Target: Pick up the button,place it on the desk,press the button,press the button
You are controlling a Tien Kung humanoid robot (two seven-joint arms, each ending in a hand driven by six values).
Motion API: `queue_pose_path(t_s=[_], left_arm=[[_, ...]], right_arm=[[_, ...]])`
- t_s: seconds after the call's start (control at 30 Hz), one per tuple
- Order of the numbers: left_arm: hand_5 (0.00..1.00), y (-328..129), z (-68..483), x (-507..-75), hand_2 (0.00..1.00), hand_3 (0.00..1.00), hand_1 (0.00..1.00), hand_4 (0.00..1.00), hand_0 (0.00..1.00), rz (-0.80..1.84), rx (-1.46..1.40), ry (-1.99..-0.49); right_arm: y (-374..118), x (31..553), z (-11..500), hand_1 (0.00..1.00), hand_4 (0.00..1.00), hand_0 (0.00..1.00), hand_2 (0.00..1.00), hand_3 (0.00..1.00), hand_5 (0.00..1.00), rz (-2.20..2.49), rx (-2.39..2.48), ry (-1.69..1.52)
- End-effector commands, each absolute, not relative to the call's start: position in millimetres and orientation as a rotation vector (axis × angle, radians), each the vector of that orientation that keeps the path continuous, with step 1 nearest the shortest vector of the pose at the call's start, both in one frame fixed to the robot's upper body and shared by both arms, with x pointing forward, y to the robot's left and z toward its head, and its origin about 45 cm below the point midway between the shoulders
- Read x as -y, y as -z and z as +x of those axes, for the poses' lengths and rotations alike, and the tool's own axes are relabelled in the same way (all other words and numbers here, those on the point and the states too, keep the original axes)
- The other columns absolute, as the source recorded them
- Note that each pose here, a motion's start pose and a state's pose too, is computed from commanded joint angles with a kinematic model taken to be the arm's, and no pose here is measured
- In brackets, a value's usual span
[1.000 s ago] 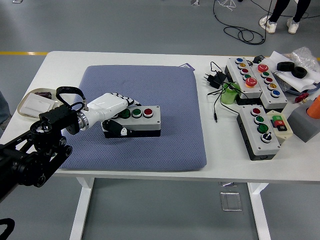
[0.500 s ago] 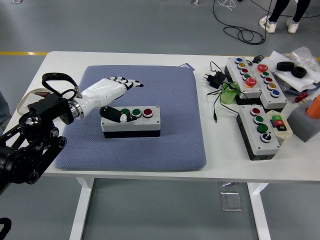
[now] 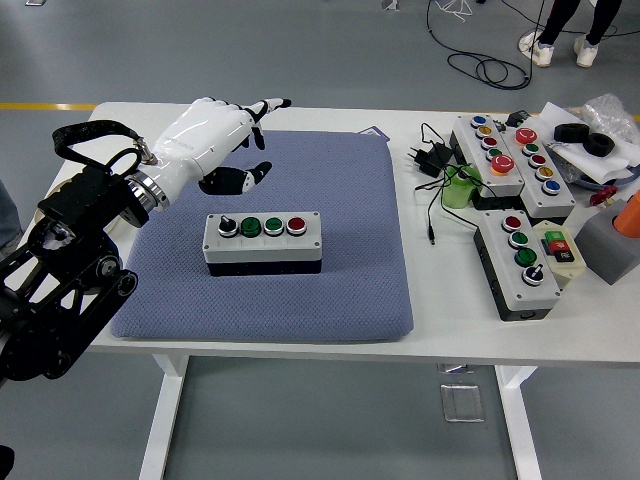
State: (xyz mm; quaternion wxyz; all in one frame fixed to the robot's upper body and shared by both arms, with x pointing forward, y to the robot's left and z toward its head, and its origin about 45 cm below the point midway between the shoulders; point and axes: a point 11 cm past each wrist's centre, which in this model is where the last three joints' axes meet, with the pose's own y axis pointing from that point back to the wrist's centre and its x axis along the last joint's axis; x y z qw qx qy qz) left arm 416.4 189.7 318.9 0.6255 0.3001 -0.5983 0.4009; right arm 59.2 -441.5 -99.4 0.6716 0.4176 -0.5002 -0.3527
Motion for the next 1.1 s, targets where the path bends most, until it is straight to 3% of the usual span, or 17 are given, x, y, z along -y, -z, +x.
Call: queue_pose_path(t_s=[0.1,0.13,0.3,0.33,0.53,0.57,0.7,0.73,1.1], left_arm=[[0.002,-318.4,415.4,-188.1,0.093,0.932,0.052,0.461,0.090,0.695,1.366,-0.908],[0.002,-318.2,415.3,-188.0,0.121,0.918,0.093,0.206,0.089,0.697,1.365,-0.906],[0.002,-310.9,414.3,-186.5,0.121,0.918,0.093,0.206,0.089,0.720,1.345,-0.874],[0.246,-310.0,414.2,-186.1,0.114,0.894,0.081,0.600,0.089,0.720,1.344,-0.872],[0.246,-312.3,413.6,-183.8,0.114,0.894,0.081,0.600,0.089,0.700,1.361,-0.887],[0.501,-312.7,413.6,-183.8,0.020,0.856,0.002,0.807,0.032,0.698,1.363,-0.890],[0.501,-312.1,413.4,-183.5,0.020,0.856,0.002,0.807,0.032,0.696,1.365,-0.896],[0.537,-311.9,413.4,-183.4,0.002,0.809,0.002,0.869,0.035,0.696,1.365,-0.895],[0.559,-311.2,414.2,-183.4,0.002,0.771,0.002,0.864,0.038,0.700,1.366,-0.906]], right_arm=[[99.5,441.7,58.0,0.638,0.386,0.648,0.671,0.585,0.234,0.939,1.125,0.795],[99.5,441.7,57.9,0.638,0.386,0.648,0.671,0.585,0.234,0.939,1.125,0.795],[99.6,442.1,56.1,0.638,0.386,0.648,0.671,0.585,0.234,0.937,1.123,0.796],[99.7,442.0,56.1,0.638,0.386,0.648,0.671,0.585,0.234,0.937,1.123,0.796],[99.7,442.1,55.6,0.638,0.386,0.648,0.671,0.584,0.236,0.937,1.122,0.796],[99.7,442.2,55.7,0.638,0.387,0.647,0.671,0.584,0.236,0.937,1.122,0.796],[99.6,442.2,56.3,0.638,0.387,0.647,0.671,0.584,0.236,0.938,1.123,0.795],[99.6,442.2,56.4,0.638,0.387,0.647,0.671,0.584,0.236,0.938,1.123,0.795],[99.3,442.5,57.4,0.638,0.386,0.646,0.671,0.585,0.234,0.939,1.123,0.795]])
